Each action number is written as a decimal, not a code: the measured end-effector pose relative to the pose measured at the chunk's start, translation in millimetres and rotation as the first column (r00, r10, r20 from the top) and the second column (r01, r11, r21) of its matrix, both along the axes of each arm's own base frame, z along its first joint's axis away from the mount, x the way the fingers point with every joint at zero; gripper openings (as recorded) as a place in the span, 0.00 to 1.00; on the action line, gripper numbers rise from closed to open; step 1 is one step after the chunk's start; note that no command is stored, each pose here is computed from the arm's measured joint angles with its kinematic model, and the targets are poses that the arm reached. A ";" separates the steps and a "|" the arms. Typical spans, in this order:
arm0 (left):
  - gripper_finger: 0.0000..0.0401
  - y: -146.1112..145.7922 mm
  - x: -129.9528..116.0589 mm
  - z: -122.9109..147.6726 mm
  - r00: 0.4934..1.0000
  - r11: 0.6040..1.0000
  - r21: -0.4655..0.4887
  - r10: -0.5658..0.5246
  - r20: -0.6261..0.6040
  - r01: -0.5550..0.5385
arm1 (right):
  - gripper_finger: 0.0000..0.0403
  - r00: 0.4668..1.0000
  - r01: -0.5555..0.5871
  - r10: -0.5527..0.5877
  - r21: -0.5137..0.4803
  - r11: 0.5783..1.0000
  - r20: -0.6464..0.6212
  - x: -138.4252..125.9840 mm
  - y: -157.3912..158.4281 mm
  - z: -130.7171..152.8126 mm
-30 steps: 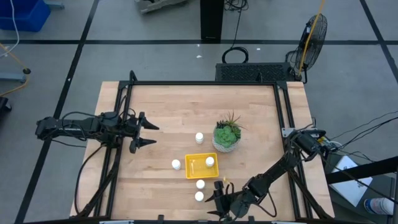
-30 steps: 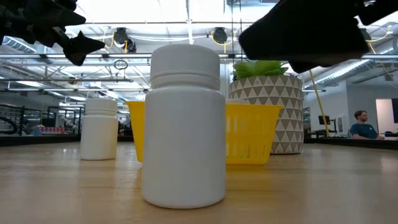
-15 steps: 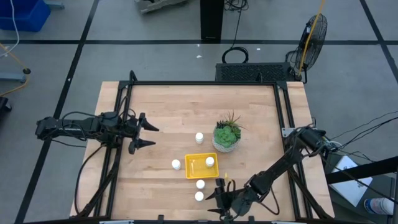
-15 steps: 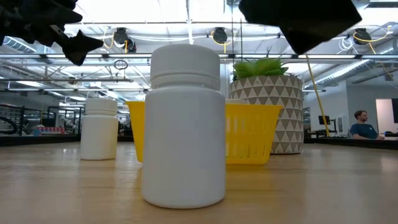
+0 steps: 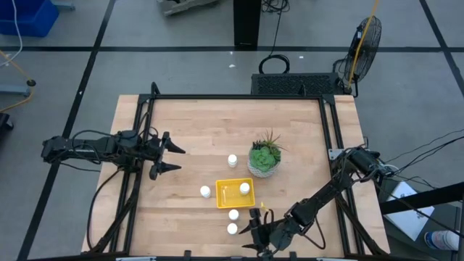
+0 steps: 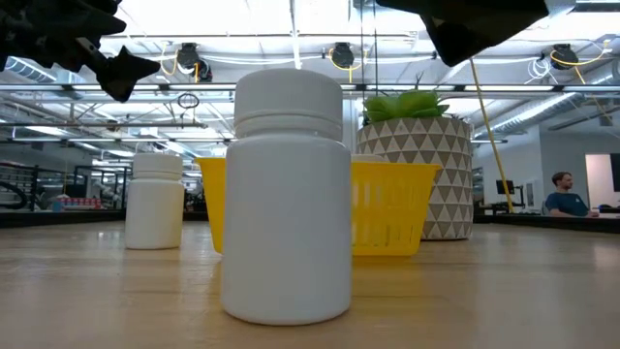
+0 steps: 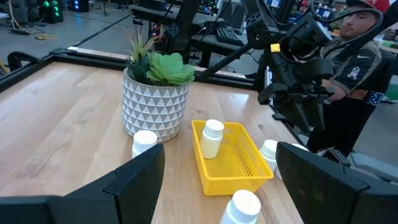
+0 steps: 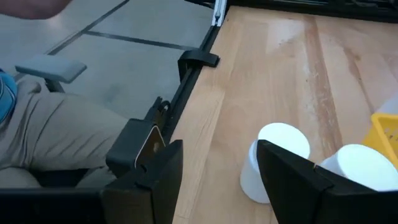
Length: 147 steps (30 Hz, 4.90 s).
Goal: Pick and place pill bottles into a basket
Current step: Put the white pill bottle into the yellow bin
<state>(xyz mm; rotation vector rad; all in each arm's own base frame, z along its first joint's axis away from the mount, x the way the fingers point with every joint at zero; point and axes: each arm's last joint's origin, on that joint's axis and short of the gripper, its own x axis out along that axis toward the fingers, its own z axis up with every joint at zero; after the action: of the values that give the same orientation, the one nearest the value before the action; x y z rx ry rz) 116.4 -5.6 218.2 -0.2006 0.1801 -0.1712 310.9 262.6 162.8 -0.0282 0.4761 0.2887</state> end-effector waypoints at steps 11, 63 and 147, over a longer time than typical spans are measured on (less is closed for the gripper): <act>0.77 0.0 0.0 0.0 1.000 1.000 0.016 -0.003 0.003 0.003 | 0.55 0.998 -0.042 0.044 0.051 0.998 -0.047 9.7 -11.5 -1.3; 0.77 1.4 0.3 0.6 0.999 0.999 0.030 0.042 0.011 -0.043 | 0.48 0.952 0.248 -0.231 -0.063 0.967 0.198 -0.6 21.2 -43.9; 0.77 0.0 0.0 0.2 1.000 1.000 0.018 -0.003 0.004 0.003 | 0.58 0.963 0.251 -0.240 -0.083 0.964 0.127 17.0 -1.5 -49.8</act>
<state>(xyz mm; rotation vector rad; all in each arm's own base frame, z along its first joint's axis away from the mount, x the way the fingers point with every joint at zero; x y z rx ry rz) 116.4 -5.7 218.4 -0.1824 0.1775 -0.1734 327.9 261.1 113.0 -0.0806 0.3732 0.0189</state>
